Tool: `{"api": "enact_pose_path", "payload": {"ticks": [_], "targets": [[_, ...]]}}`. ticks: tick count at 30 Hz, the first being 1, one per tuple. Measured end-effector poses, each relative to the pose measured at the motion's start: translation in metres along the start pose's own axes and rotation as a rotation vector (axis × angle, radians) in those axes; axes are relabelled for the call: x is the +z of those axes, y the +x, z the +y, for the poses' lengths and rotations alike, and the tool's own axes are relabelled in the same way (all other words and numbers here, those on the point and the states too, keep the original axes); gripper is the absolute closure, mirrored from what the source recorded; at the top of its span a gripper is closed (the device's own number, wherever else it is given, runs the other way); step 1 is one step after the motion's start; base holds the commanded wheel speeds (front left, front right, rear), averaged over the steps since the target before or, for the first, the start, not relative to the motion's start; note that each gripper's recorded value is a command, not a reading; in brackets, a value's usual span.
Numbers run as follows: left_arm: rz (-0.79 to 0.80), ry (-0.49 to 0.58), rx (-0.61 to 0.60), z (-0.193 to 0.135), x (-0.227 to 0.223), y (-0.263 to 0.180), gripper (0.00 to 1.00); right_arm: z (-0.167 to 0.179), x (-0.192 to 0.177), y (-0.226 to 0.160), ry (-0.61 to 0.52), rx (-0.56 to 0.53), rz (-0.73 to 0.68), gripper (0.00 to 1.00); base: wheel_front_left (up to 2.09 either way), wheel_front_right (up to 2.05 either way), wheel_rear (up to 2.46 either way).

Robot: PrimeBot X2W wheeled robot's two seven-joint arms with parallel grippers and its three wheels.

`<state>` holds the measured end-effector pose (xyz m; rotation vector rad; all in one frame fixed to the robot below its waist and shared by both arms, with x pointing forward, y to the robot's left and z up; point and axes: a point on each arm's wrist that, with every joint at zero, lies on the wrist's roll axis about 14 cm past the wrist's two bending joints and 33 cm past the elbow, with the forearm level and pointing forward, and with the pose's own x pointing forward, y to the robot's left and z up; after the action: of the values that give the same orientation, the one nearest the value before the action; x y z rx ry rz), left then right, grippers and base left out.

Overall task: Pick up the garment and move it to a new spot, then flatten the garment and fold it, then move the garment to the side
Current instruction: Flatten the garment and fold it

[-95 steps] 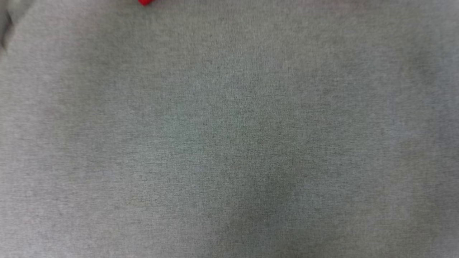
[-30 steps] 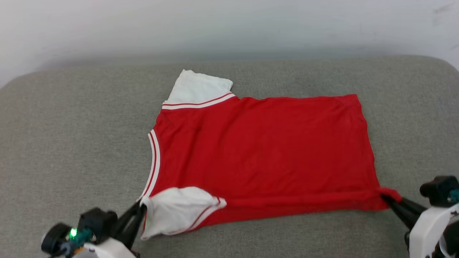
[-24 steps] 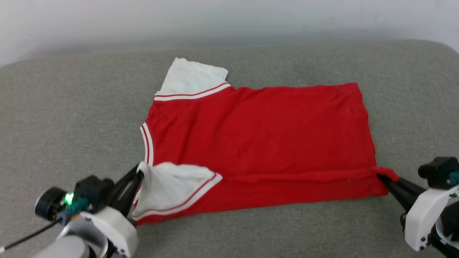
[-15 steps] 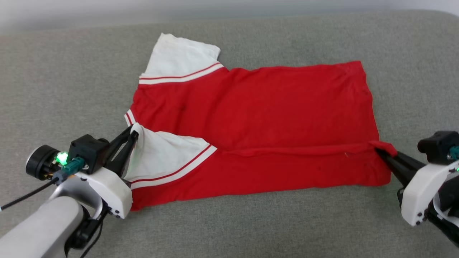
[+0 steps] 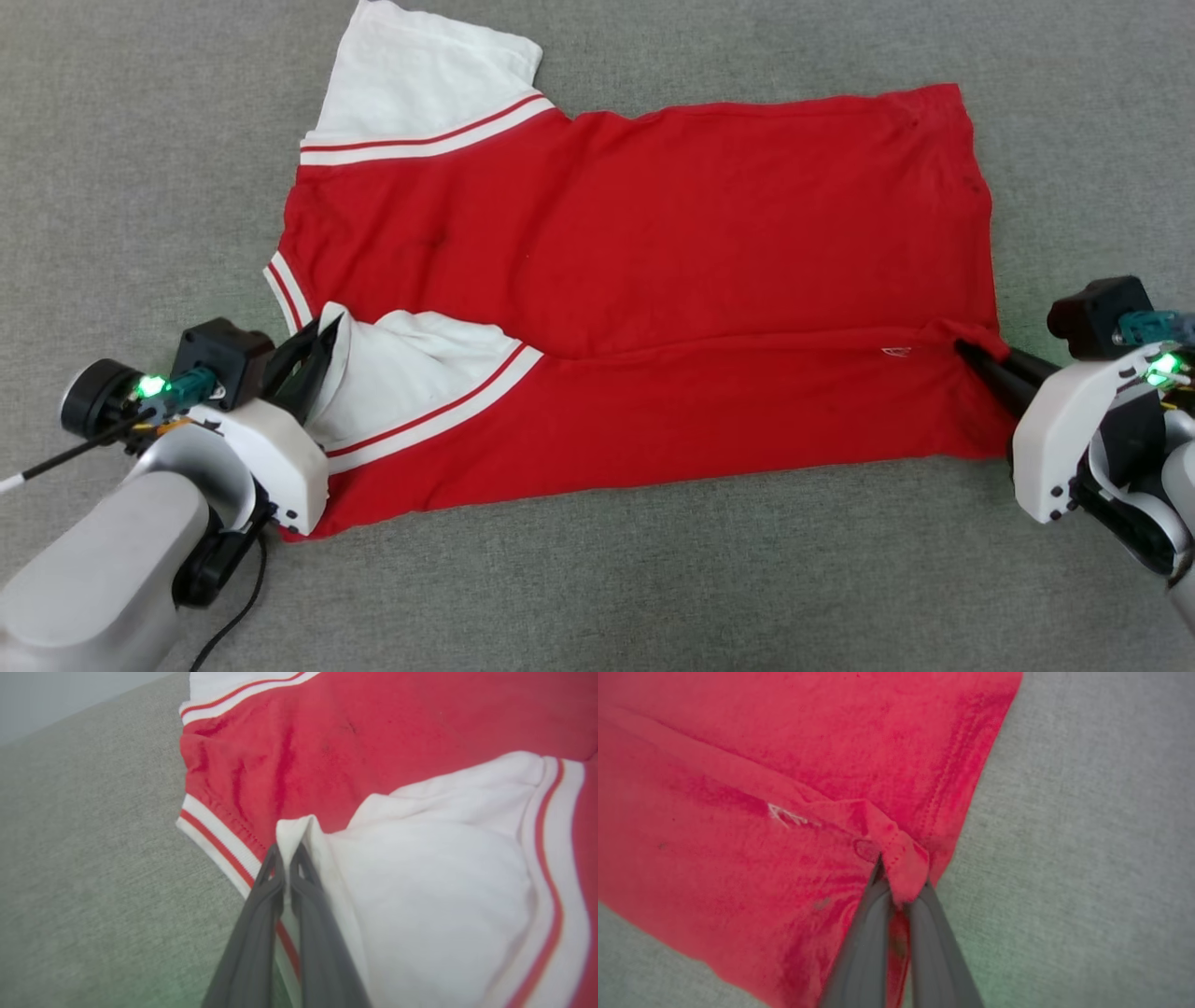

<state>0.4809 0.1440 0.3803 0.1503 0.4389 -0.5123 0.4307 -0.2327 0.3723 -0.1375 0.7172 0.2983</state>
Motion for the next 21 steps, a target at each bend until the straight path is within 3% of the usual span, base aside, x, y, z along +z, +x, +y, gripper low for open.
{"api": "enact_pose_path", "payload": {"ticks": [5, 6, 7, 8, 21], "targets": [[0.001, -0.003, 0.001, 0.001, -0.002, 0.005, 1.00, -0.001, 0.002, 0.006, -0.005, 0.004, 0.005, 1.00, 0.00, 0.00, 0.00], [0.000, -0.007, 0.006, 0.002, -0.001, 0.004, 1.00, 0.000, 0.003, 0.005, -0.007, 0.006, -0.001, 0.90, 0.00, 0.00, 0.00], [0.002, -0.013, 0.009, 0.002, -0.001, 0.002, 0.72, 0.000, 0.005, 0.004, -0.009, 0.007, -0.010, 0.57, 0.00, 0.00, 0.00], [-0.001, -0.009, 0.014, 0.004, 0.000, 0.000, 0.00, 0.000, 0.008, 0.002, -0.014, 0.007, -0.020, 0.00, 0.00, 0.00, 0.00], [-0.081, 0.070, 0.081, 0.034, 0.082, -0.044, 0.00, 0.002, 0.057, -0.034, -0.044, 0.000, -0.211, 0.00, 0.00, 0.00, 0.00]]}}
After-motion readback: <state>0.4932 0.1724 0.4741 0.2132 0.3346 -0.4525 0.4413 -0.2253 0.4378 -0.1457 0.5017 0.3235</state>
